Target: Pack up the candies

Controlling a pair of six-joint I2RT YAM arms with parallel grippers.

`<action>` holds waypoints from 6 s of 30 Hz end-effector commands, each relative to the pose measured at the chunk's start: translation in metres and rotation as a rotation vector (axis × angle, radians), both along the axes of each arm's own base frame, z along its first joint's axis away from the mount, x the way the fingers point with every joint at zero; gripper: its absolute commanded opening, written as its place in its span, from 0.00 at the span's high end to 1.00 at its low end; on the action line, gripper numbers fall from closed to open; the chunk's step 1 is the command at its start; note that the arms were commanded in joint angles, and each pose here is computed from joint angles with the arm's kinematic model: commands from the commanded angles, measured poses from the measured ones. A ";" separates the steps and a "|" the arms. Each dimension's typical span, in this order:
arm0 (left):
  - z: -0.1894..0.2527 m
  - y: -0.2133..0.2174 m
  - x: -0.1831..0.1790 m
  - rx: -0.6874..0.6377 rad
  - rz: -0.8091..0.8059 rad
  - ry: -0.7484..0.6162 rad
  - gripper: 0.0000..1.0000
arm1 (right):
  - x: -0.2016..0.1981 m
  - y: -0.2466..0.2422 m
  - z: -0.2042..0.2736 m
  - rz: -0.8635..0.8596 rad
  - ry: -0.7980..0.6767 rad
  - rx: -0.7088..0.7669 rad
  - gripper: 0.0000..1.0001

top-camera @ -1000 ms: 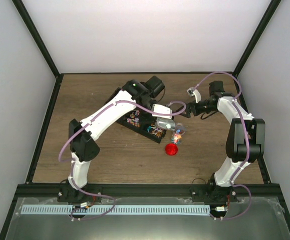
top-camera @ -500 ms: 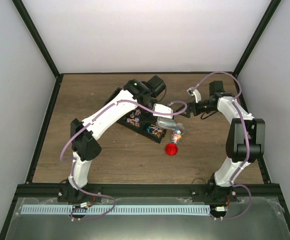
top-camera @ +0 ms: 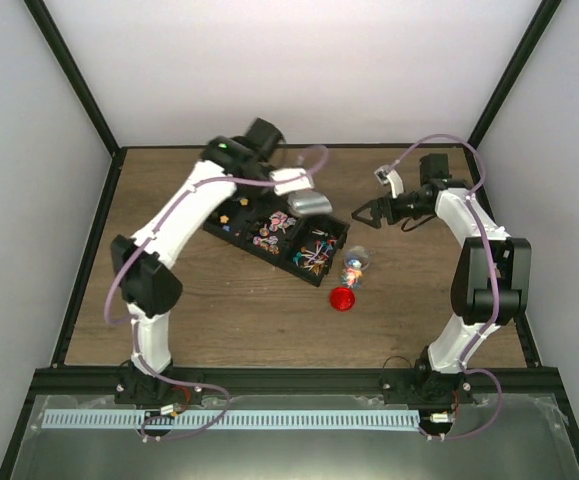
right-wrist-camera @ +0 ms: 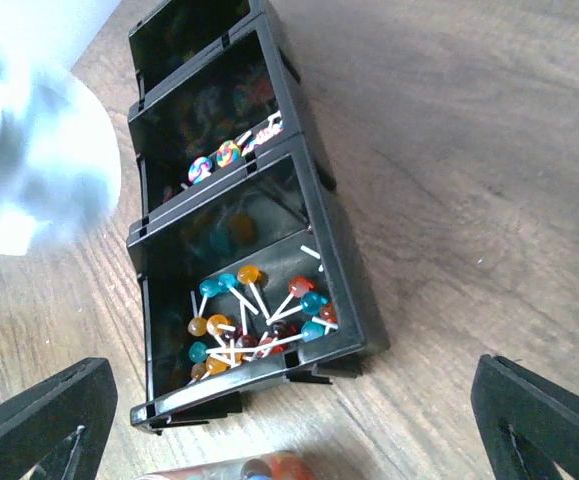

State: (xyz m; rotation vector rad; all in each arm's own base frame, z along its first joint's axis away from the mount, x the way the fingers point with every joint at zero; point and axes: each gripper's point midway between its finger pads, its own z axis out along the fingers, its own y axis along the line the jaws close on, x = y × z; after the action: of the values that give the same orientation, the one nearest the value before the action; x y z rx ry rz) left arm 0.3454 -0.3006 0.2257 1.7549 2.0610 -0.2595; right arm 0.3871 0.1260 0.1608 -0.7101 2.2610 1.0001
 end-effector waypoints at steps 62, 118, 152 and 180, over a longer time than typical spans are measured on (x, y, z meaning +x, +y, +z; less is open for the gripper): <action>-0.036 0.313 0.056 -0.288 0.986 -0.085 0.00 | -0.119 0.084 0.072 0.631 -0.532 -0.205 0.00; 0.078 0.274 0.063 -0.673 0.972 -0.248 0.00 | -0.201 0.065 -0.118 0.845 -0.380 -0.655 0.56; 0.079 0.286 0.079 -0.639 1.022 -0.276 0.00 | -0.221 0.067 -0.138 0.897 -0.296 -0.600 0.99; 0.220 0.091 -0.040 -1.184 0.139 0.484 0.00 | -0.142 0.182 0.303 0.375 -1.582 0.336 0.99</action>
State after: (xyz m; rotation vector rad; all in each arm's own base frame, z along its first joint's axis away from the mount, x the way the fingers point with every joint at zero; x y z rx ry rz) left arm 0.3509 -0.1731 0.4196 0.6498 1.7092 -1.2848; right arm 0.2543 0.3149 0.4153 -1.2345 0.8594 0.6577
